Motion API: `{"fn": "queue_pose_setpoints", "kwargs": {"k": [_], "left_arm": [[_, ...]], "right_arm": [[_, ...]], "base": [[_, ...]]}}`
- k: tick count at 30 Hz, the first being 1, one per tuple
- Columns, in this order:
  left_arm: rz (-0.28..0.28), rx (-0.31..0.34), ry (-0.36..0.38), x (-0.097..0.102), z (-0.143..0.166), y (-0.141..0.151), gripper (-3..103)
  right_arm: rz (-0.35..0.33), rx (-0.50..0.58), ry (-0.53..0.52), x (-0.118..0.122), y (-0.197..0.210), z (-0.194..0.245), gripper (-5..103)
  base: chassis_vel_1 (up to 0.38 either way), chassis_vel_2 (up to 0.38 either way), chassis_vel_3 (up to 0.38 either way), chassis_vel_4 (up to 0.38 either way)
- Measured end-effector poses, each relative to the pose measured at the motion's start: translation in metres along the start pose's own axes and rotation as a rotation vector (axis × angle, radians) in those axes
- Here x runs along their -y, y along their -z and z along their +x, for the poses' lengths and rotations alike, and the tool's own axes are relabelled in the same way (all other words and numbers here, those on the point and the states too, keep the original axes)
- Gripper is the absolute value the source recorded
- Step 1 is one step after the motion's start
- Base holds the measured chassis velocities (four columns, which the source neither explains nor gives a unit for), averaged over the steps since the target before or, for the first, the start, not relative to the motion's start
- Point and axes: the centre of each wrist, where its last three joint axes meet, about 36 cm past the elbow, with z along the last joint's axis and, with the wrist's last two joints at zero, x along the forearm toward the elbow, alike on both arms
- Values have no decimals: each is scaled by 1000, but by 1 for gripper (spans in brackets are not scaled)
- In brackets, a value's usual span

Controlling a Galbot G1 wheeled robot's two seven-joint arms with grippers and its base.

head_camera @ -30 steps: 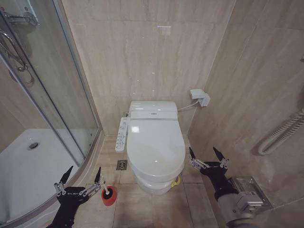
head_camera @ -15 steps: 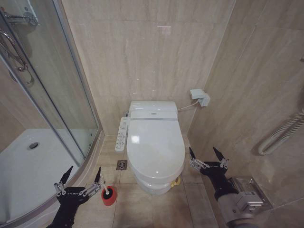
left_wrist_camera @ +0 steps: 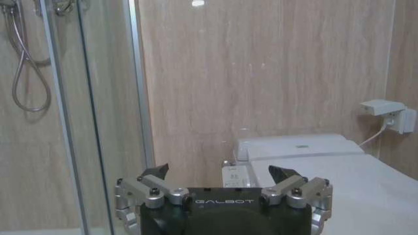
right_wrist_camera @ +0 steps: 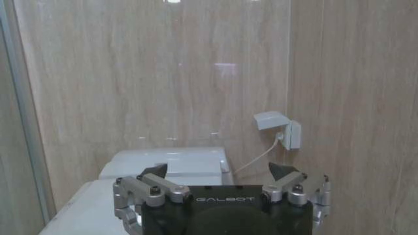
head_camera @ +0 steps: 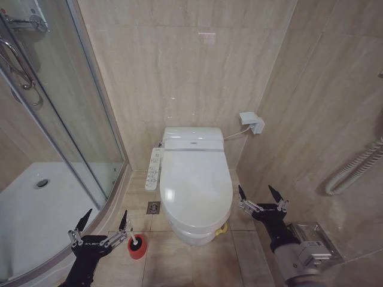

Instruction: Open the toilet lid, clean the toilet bowl with a toilet brush, close the toilet lid, and flush.

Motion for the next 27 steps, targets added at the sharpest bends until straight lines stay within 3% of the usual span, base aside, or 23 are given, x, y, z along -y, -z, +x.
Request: {"fn": "queue_pose_setpoints", "kwargs": {"k": [27], "left_arm": [[0,0,0,0,0,0,100]], "right_arm": [[0,0,0,0,0,0,100]], "base": [[0,0,0,0]]}}
